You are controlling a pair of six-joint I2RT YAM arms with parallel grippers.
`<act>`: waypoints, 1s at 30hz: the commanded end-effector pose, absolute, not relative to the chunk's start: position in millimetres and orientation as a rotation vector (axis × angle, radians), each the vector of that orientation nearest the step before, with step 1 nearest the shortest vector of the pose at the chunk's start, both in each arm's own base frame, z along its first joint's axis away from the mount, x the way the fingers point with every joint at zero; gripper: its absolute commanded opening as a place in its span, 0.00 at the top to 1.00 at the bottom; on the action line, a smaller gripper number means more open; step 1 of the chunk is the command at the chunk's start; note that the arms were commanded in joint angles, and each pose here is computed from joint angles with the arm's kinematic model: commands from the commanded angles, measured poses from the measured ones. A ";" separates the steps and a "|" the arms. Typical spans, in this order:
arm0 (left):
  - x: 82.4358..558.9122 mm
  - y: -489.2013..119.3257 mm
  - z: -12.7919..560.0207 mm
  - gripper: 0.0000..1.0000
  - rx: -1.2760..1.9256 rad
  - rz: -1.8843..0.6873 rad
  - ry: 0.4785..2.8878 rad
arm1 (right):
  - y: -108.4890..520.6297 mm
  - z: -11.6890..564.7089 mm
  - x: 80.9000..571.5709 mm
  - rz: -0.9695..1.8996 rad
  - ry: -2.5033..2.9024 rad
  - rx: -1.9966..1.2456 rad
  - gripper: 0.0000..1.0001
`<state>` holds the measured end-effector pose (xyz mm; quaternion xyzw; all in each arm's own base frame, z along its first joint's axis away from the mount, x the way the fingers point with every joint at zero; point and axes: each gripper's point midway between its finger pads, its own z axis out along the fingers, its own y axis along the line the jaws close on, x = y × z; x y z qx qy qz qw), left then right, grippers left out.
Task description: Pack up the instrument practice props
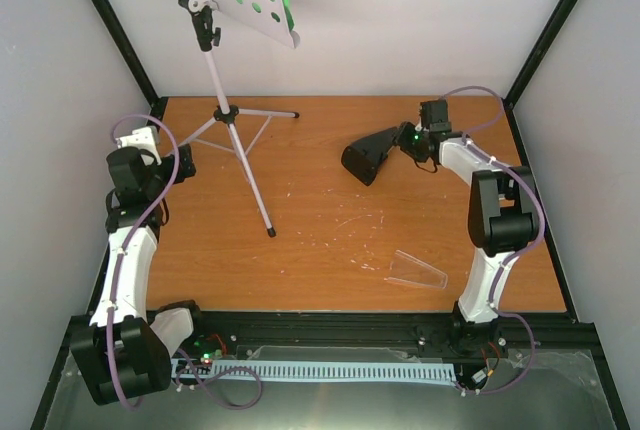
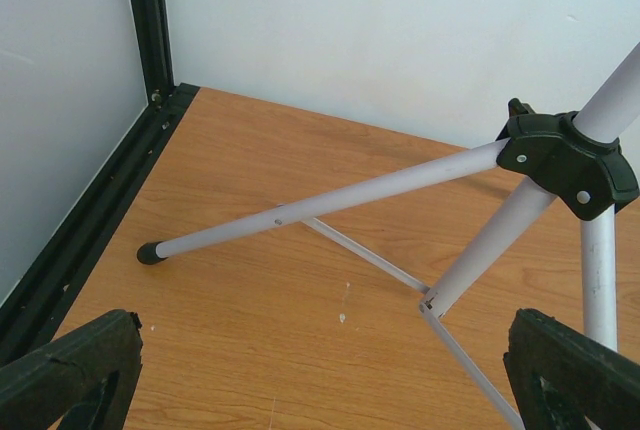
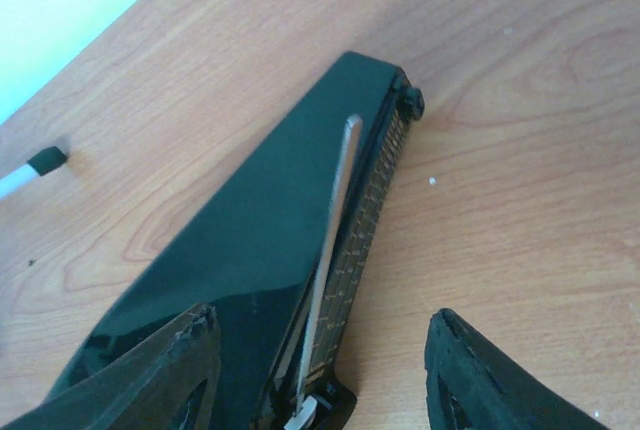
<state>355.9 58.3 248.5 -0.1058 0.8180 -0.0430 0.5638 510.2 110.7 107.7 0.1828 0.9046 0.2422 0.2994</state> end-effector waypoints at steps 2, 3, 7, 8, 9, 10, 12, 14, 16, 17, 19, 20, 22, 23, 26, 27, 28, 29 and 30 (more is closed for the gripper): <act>356.9 56.2 269.0 0.01 -0.229 -0.108 1.872 | 111.3 98.1 508.1 0.577 2.348 0.582 0.46; 356.7 56.4 268.7 0.00 -0.231 -0.108 1.873 | 110.9 96.9 506.9 0.570 2.341 0.593 0.47; 356.0 54.1 269.8 0.01 -0.228 -0.122 1.869 | 110.3 92.9 506.6 0.548 2.333 0.619 0.50; 355.9 53.7 269.8 0.01 -0.228 -0.125 1.869 | 111.6 93.0 507.2 0.551 2.332 0.622 0.50; 356.0 53.5 270.1 0.01 -0.228 -0.127 1.869 | 112.4 90.3 507.0 0.551 2.335 0.629 0.50; 356.0 53.3 270.1 0.01 -0.227 -0.127 1.869 | 113.1 89.0 507.0 0.548 2.335 0.632 0.50; 355.9 53.1 270.7 0.00 -0.227 -0.130 1.867 | 113.6 88.0 507.1 0.537 2.330 0.639 0.52; 355.8 52.6 270.4 0.00 -0.228 -0.134 1.867 | 114.0 89.1 508.3 0.534 2.318 0.643 0.52; 355.9 51.6 271.0 0.01 -0.225 -0.141 1.866 | 115.4 89.6 510.9 0.542 2.304 0.645 0.50; 356.0 51.4 270.1 0.00 -0.225 -0.142 1.868 | 115.8 88.8 512.0 0.545 2.300 0.650 0.50; 356.4 50.9 270.0 0.00 -0.224 -0.147 1.869 | 116.5 89.2 514.9 0.550 2.290 0.666 0.50; 356.7 50.8 269.3 0.01 -0.225 -0.149 1.871 | 116.8 87.8 515.7 0.547 2.289 0.672 0.50; 356.7 50.6 269.1 0.00 -0.225 -0.151 1.871 | 119.0 86.4 518.0 0.544 2.286 0.679 0.50; 356.7 50.4 269.4 0.00 -0.224 -0.151 1.871 | 119.3 85.5 519.1 0.536 2.286 0.683 0.51; 356.0 50.6 270.9 0.01 -0.224 -0.149 1.866 | 120.5 85.0 520.1 0.522 2.279 0.695 0.54; 355.8 50.2 271.4 0.01 -0.221 -0.150 1.865 | 120.1 85.3 520.1 0.514 2.275 0.698 0.57; 355.9 50.5 271.4 0.01 -0.223 -0.149 1.864 | 119.5 83.8 519.4 0.505 2.274 0.705 0.58; 355.8 50.5 271.4 0.01 -0.223 -0.149 1.865 | 119.4 83.3 519.1 0.497 2.272 0.710 0.60; 355.7 50.6 272.5 0.01 -0.223 -0.148 1.862 | 119.0 83.4 519.3 0.491 2.268 0.716 0.63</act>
